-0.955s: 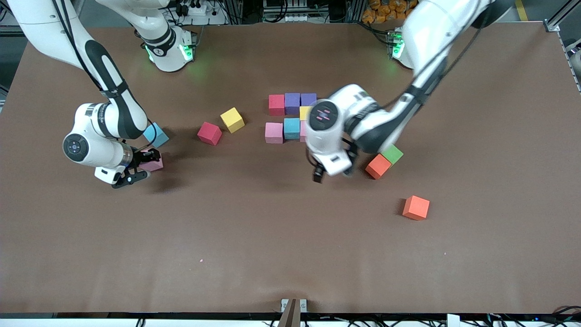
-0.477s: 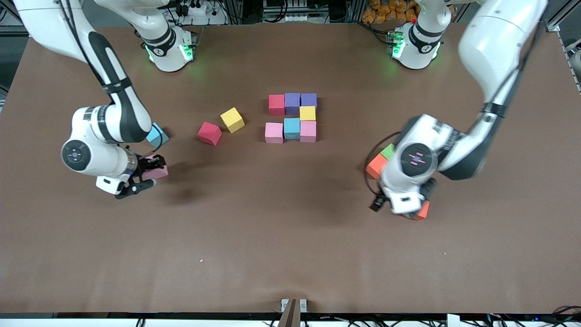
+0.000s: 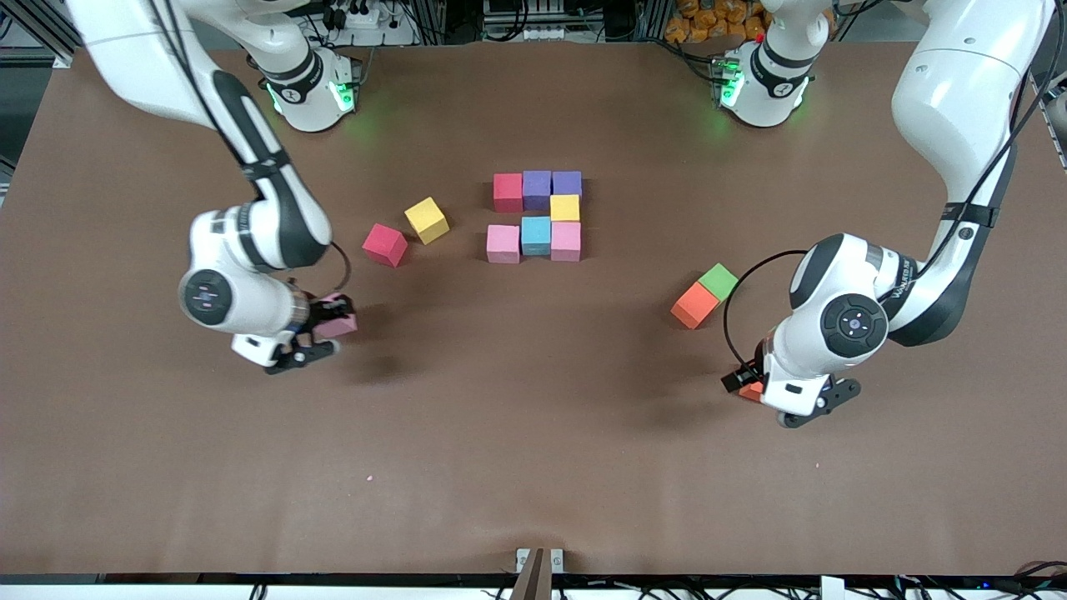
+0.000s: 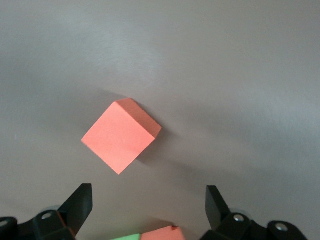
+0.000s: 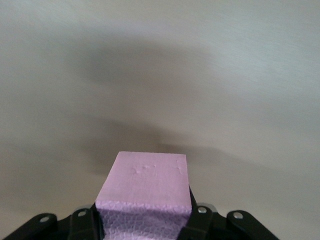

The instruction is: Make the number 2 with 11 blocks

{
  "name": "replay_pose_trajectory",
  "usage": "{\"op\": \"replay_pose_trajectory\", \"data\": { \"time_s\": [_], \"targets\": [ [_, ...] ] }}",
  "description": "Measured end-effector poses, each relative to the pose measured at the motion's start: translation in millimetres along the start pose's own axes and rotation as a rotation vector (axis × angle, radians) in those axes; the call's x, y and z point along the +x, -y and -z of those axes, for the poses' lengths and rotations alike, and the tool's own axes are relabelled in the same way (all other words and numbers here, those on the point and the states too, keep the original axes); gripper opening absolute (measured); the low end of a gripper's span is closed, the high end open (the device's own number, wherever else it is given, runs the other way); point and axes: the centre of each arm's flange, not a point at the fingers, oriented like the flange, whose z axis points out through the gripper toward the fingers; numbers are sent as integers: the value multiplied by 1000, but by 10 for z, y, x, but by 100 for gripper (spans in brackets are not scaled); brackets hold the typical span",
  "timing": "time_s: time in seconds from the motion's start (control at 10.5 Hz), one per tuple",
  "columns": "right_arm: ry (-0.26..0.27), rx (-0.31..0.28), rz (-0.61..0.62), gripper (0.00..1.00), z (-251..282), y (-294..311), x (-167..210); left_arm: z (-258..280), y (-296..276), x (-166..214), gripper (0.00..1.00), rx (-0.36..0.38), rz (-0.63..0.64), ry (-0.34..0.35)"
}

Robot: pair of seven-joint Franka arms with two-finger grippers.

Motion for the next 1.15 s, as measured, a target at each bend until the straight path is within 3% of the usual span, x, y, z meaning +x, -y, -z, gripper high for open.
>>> {"op": "replay_pose_trajectory", "data": {
  "time_s": [0.29, 0.67, 0.86, 1.15],
  "targets": [
    [-11, -19, -118, 56, -121, 867, 166, -162, 96, 12, 100, 5, -291, 29],
    [-23, -11, -243, 56, -349, 1754, 251, -398, 191, 77, 100, -4, -365, 51],
    [-45, 41, -240, 56, -371, 2135, 200, -538, 397, 228, 100, -5, -419, 31],
    [-44, 48, -241, 56, -432, 2562, 53, -748, 471, 274, 100, -12, -456, 42]
  ]
}}
